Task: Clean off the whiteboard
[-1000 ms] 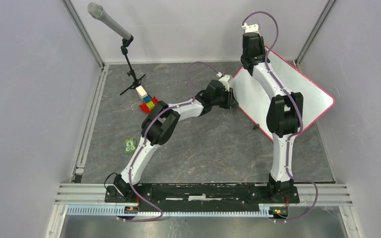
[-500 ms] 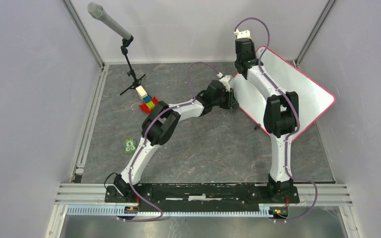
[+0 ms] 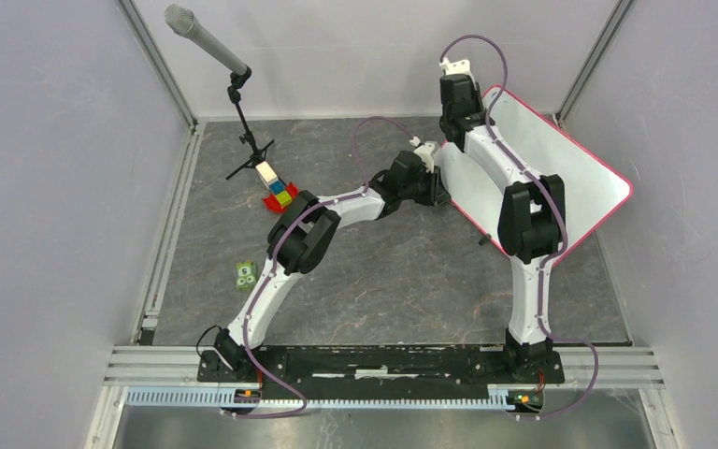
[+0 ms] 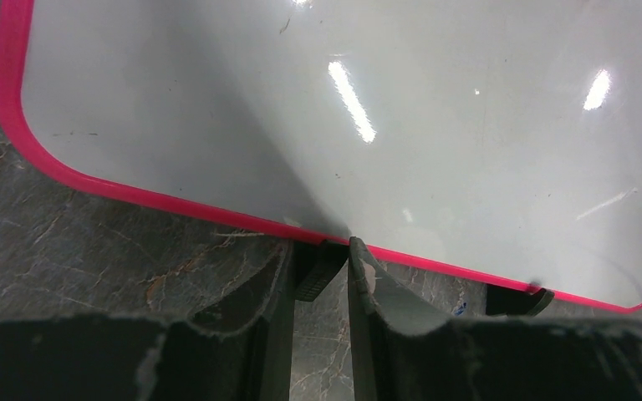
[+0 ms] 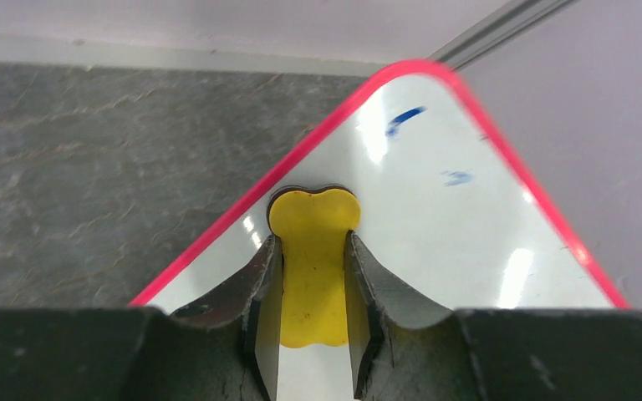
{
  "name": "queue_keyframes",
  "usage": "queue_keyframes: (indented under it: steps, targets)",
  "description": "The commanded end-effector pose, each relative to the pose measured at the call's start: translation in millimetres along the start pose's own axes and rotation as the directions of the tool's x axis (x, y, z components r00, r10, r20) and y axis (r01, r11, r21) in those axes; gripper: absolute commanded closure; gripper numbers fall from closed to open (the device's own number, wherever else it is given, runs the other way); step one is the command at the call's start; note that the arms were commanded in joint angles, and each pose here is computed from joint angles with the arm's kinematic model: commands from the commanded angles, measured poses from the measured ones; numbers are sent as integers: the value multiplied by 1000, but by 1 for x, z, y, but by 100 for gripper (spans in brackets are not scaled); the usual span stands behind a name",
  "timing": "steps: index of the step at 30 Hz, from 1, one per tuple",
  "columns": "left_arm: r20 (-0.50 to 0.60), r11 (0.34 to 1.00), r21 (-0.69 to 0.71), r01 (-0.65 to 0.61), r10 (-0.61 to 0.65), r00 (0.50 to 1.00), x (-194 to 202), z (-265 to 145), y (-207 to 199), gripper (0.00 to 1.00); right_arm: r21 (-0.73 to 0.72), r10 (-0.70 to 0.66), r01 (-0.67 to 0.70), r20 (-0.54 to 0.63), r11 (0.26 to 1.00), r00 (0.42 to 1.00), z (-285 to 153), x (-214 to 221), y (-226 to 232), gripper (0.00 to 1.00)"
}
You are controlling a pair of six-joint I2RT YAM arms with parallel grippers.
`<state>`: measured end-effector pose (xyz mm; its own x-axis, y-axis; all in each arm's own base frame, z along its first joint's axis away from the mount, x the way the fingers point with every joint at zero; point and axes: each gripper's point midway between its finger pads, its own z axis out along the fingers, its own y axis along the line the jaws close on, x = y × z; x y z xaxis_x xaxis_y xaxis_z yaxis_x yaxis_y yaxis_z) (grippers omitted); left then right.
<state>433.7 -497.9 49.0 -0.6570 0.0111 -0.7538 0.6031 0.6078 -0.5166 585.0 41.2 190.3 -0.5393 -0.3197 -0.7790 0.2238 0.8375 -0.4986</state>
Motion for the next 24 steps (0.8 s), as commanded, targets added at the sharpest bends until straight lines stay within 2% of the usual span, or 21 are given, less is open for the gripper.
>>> queue_keyframes:
  steps: [1, 6, 11, 20, 24]
  targets:
    - [-18, 1000, 27, -2, 3, 1000, 9, 8, -10, 78, 114, 83, -88, 51, 990, 995, 9, -30, -47, 68]
    - [-23, 1000, 25, 0, 1, 1000, 10, 8, -9, 78, 83, 101, -108, 77, 991, 992, 20, -39, -50, 67]
    - [-22, 1000, 27, -1, 2, 1000, 9, 8, -9, 78, 113, 120, -126, 56, 986, 991, 30, -34, -59, 67]
    - [-26, 1000, 26, -1, 1, 1000, 10, 9, -10, 78, -118, 113, -99, 116, 988, 987, 33, -48, -11, 67]
    - [-26, 1000, 26, -1, 2, 1000, 10, 9, -10, 78, -112, 120, -108, 107, 988, 987, 35, -45, -11, 67]
